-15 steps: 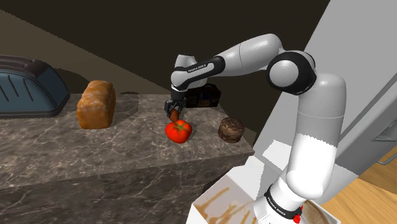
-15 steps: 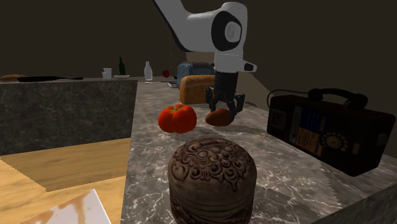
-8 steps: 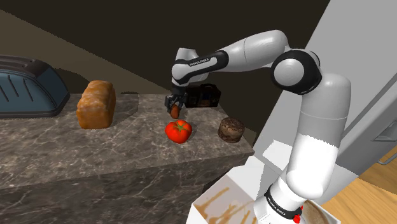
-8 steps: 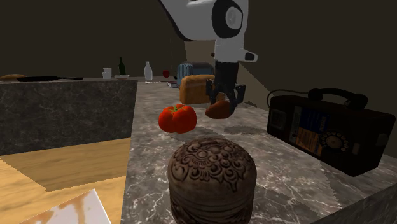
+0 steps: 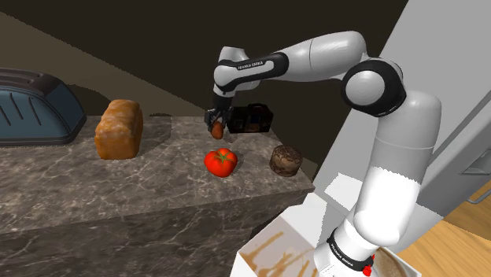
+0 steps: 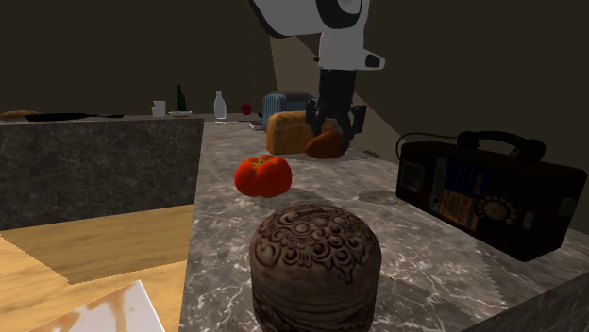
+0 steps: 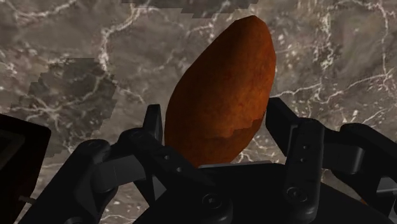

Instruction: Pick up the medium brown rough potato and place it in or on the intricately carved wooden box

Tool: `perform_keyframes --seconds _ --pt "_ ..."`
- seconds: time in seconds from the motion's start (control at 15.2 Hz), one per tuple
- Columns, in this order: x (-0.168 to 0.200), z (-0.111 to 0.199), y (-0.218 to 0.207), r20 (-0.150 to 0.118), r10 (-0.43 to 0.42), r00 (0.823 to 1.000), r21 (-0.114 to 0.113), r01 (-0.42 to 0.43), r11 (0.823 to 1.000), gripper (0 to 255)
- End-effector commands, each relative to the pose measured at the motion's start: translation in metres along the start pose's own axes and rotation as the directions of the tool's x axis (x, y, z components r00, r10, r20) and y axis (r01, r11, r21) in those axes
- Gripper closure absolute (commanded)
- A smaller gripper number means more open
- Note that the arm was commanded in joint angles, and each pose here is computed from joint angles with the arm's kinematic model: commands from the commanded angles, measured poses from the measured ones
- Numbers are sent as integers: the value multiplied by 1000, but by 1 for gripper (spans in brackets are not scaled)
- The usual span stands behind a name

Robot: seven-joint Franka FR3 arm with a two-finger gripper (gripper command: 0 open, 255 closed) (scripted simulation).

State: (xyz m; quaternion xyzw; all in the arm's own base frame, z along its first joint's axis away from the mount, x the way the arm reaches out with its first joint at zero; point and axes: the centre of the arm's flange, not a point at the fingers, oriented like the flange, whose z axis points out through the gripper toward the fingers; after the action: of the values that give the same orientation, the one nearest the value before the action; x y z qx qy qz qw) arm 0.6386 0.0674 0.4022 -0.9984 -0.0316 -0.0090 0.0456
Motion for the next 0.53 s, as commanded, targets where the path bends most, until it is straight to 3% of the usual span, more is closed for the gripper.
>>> perform_keyframes --seconds 0.0,0.46 --pt "1 -11 -1 0 0 1000 0 0 1000 255" --pt "1 -48 -5 0 0 1000 0 0 1000 255"
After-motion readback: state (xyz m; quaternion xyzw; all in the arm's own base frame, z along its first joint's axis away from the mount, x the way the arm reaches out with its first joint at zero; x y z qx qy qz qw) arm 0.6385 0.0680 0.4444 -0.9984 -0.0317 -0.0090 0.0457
